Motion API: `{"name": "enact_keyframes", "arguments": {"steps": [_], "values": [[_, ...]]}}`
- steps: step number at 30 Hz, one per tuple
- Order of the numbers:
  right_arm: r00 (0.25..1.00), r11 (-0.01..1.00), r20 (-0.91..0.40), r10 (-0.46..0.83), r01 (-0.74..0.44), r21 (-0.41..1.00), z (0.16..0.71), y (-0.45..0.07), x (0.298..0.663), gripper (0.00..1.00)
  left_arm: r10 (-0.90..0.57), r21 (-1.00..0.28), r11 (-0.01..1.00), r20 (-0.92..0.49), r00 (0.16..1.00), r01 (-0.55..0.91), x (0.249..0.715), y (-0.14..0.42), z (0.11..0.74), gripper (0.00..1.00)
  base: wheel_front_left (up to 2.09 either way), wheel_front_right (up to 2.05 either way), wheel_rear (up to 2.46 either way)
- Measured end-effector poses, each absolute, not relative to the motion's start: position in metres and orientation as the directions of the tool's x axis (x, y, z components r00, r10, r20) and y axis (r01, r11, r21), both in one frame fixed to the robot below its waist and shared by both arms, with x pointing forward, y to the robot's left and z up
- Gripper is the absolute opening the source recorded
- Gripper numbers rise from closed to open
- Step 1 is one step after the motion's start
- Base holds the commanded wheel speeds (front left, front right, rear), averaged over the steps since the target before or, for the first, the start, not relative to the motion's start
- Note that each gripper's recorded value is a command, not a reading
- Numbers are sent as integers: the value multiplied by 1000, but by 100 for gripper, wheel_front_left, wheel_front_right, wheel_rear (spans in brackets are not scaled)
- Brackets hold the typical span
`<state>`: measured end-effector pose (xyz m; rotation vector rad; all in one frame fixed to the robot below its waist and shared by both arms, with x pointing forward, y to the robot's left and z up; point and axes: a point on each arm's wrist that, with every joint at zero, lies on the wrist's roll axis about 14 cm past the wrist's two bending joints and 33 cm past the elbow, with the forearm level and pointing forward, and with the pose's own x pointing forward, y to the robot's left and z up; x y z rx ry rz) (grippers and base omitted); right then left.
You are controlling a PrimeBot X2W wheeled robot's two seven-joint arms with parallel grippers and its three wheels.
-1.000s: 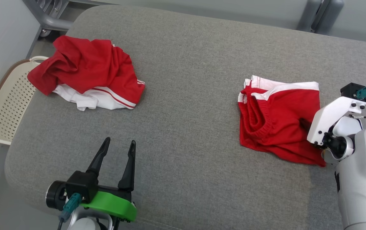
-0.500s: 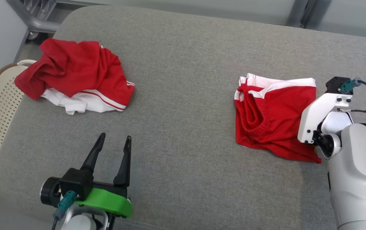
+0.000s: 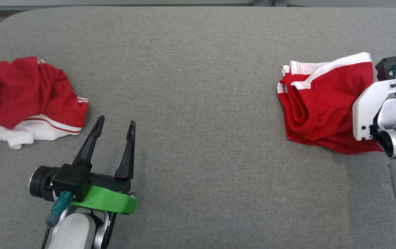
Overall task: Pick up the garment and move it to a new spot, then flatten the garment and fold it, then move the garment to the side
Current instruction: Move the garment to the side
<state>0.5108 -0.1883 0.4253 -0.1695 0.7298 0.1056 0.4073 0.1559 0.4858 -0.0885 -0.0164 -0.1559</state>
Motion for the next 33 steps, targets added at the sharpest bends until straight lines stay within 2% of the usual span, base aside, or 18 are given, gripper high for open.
{"name": "enact_keyframes", "arguments": {"steps": [10, 16, 25, 32, 33], "values": [[754, 936, -640, -152, -99, -339, 437, -288, 520, 0, -330, -67, 941, 48, 943, 333, 457, 105, 479, 100, 0, 0, 0], [709, 872, -640, -296, -73, -484, 427, -358, 519, 0, -437, -87, 892, 92, 895, 444, 480, 70, 474, 100, 0, 0, 0], [667, 781, -609, -429, -65, -622, 416, -422, 527, 0, -479, -104, 869, 61, 876, 483, 488, 60, 446, 100, 0, 0, 0], [643, 718, -598, -478, -106, -688, 403, -440, 534, 0, -464, -107, 879, 27, 885, 464, 486, 68, 434, 100, 0, 0, 0], [639, 716, -599, -483, -106, -690, 401, -442, 535, 12, -463, -101, 880, 28, 886, 463, 485, 70, 434, 100, 0, 0, 0]]}}
